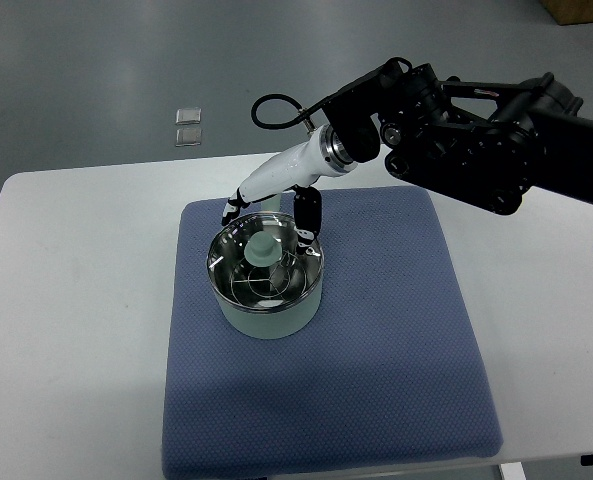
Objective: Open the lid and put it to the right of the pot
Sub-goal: 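Lower the right hand onto the glass lid's green knob, then close the right hand's fingers around the lid knob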
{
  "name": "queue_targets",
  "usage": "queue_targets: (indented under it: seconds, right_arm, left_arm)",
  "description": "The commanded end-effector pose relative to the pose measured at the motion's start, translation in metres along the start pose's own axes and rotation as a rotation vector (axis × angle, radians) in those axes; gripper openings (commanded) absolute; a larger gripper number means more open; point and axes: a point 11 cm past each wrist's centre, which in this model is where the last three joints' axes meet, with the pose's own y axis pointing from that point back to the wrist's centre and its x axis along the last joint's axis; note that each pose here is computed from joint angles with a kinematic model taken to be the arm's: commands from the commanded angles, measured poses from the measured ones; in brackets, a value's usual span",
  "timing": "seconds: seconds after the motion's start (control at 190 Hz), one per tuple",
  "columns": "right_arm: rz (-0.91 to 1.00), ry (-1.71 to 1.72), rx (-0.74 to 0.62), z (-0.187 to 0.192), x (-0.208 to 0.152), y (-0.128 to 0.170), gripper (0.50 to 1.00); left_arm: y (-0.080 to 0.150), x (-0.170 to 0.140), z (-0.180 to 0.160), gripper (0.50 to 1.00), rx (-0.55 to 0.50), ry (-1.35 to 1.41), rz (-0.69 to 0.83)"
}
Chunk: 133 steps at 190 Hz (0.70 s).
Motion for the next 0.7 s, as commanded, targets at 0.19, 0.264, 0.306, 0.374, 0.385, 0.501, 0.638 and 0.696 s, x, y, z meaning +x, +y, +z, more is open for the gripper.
queue_targets:
  seconds: [0.19,0.264,0.306,0.374,0.385,0.501,0.638,0.696]
  right_arm:
    - [0.005,-0.046,0.021,0.008,-0.010,0.003,0.838]
    - [0.000,-0.058,0.036,0.009,-0.015,0.002,0.834]
    - [0.000,-0.063,0.038,0.010,-0.017,0.002,0.834]
    - [0.001,-0.080,0.040,0.013,-0.021,0.002,0.834]
    - [0.004,-0.083,0.042,0.013,-0.021,0.002,0.834]
    - [0.026,-0.102,0.063,0.010,-0.018,0.002,0.827]
    - [0.061,-0.100,0.071,0.008,-0.012,0.001,0.817]
    - [0.078,-0.099,0.069,0.008,-0.012,0.001,0.815]
  left_arm:
    - [0.000,0.001,0.000,1.000,0.000,0.000,0.002]
    - [0.000,0.000,0.000,1.000,0.000,0.000,0.001]
    - [0.000,0.001,0.000,1.000,0.000,0.000,0.002]
    - [0.000,0.000,0.000,1.000,0.000,0.000,0.001]
    - [0.000,0.001,0.000,1.000,0.000,0.000,0.002]
    - [0.000,0.001,0.001,1.000,-0.001,0.000,0.002]
    - [0.000,0.000,0.000,1.000,0.000,-0.001,-0.001]
    - [0.000,0.000,0.000,1.000,0.000,0.000,0.001]
